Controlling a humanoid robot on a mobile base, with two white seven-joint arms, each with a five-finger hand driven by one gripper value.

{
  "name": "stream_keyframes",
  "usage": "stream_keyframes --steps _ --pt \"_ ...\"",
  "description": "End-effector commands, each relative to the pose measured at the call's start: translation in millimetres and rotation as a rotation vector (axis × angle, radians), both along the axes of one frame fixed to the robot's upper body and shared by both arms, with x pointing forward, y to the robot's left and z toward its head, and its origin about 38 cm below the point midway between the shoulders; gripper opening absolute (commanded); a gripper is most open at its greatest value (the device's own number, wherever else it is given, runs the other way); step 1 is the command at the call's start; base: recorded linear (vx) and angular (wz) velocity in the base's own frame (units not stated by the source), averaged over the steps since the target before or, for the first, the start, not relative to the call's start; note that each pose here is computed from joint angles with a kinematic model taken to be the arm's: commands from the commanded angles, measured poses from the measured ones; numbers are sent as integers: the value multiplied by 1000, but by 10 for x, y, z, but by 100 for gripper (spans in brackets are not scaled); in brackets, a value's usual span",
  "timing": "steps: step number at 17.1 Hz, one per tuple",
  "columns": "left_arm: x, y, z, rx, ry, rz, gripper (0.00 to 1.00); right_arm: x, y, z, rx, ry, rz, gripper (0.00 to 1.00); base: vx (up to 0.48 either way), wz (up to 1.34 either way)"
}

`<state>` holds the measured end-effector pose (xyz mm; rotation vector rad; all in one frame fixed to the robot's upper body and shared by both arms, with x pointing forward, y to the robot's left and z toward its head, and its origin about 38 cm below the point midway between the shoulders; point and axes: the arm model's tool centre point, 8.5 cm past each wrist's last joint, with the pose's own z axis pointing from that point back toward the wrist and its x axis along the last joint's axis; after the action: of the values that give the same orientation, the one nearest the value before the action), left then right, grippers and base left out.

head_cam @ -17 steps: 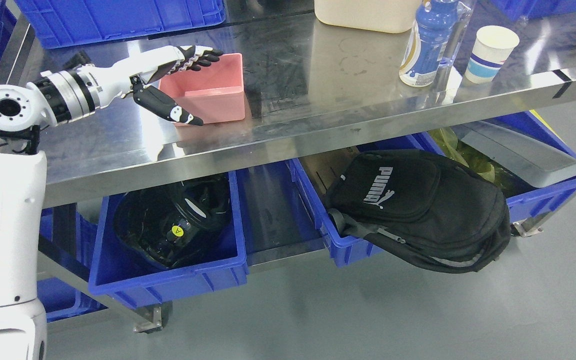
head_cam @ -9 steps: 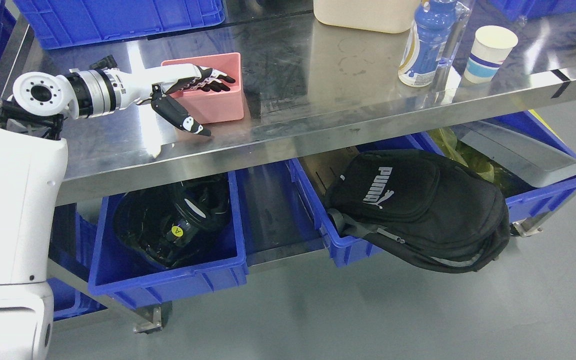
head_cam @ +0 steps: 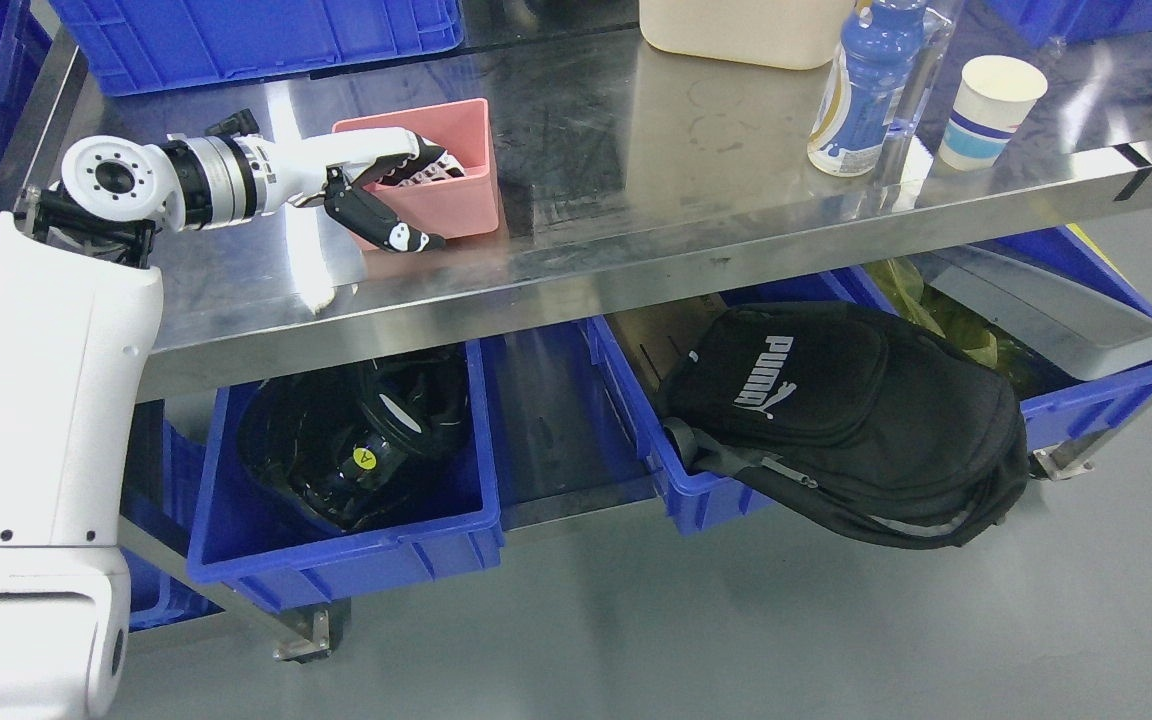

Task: Place storage box into left shelf container
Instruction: 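Lift the pink box off the table with the left hand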

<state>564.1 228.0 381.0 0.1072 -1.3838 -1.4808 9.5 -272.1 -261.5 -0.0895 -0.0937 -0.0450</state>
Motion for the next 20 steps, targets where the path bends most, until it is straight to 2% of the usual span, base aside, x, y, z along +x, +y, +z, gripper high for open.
stream_keyframes --steps 1,2,5,8,10,13,16,20 --pt "53 -6 -120 -72 -7 -59 6 12 -116 9 -18 -10 -2 100 -5 19" --pt "59 5 -120 -92 -23 -71 1 12 -116 9 -18 -10 -2 100 -5 19" --pt "41 4 33 -148 -75 -80 1 12 -116 9 -18 -10 -2 100 0 6" --pt "-190 -105 743 -271 -300 -131 1 12 -116 9 -18 -10 -2 100 0 23" --pt "-415 -261 977 -371 -417 -175 1 12 -116 9 -18 -10 -2 100 -2 -10" --pt "-728 -158 770 -352 -547 -177 1 12 -116 9 -18 -10 -2 100 10 -82" --pt "-978 -176 292 -246 -668 -238 0 12 -116 9 -18 -10 -2 100 2 -18" --pt "-1272 -215 -116 -111 -840 -343 0 12 -116 9 -18 -10 -2 100 0 17"
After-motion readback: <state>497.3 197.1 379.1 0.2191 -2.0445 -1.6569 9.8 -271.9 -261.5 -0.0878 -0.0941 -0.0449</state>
